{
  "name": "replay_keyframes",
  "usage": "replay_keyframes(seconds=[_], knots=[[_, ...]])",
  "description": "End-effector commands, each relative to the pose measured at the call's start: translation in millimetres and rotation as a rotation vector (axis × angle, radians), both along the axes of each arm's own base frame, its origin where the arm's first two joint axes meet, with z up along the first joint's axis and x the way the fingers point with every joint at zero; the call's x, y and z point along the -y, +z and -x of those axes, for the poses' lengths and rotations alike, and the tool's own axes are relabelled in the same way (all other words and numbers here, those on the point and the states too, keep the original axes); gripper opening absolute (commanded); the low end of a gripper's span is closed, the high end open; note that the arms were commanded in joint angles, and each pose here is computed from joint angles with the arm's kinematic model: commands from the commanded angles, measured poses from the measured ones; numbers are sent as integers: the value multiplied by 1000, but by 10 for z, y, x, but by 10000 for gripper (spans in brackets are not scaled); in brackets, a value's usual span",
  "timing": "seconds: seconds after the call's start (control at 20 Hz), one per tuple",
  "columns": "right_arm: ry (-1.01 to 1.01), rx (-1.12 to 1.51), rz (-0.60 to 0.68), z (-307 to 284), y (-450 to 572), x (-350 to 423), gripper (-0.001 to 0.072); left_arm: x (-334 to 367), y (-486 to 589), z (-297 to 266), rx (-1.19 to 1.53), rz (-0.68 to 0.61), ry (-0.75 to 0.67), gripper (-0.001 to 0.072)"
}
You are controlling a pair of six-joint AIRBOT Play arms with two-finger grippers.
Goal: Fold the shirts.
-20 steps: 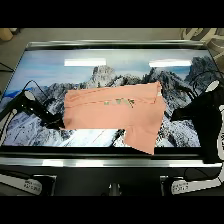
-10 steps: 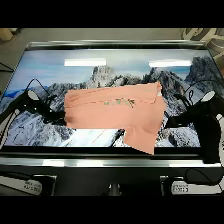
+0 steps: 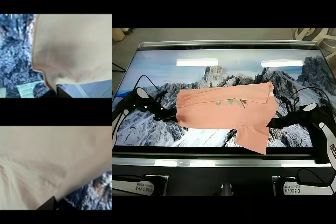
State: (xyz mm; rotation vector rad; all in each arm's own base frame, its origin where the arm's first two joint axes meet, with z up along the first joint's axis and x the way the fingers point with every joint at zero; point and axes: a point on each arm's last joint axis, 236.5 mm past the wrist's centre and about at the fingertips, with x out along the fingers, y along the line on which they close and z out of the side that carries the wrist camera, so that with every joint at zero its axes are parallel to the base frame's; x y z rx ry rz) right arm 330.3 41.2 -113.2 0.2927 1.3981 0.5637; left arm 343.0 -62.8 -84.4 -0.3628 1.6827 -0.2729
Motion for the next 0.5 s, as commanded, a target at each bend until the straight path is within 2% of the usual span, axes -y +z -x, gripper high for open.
replay_keyframes(seconds=[0.0, 0.15, 0.25, 0.3, 0.35, 0.45], knots=[[-4, 73, 11, -187, 91, -123, 20, 72, 129, -93, 50, 12, -18, 27], [82, 330, 91, -614, 948, 61, 19, -22, 868, -513, 281, -8, 4, 26], [132, 695, 235, -992, 2242, 225, 19, -117, 2020, -877, 607, -35, 76, 26], [134, 914, 347, -1044, 3115, 308, 19, -159, 2842, -953, 827, -41, 130, 26], [108, 1143, 467, -933, 4057, 367, 19, -180, 3691, -887, 1060, -42, 170, 26], [9, 1538, 698, -264, 5647, 428, 20, -160, 5408, -249, 1558, -28, 229, 27]])
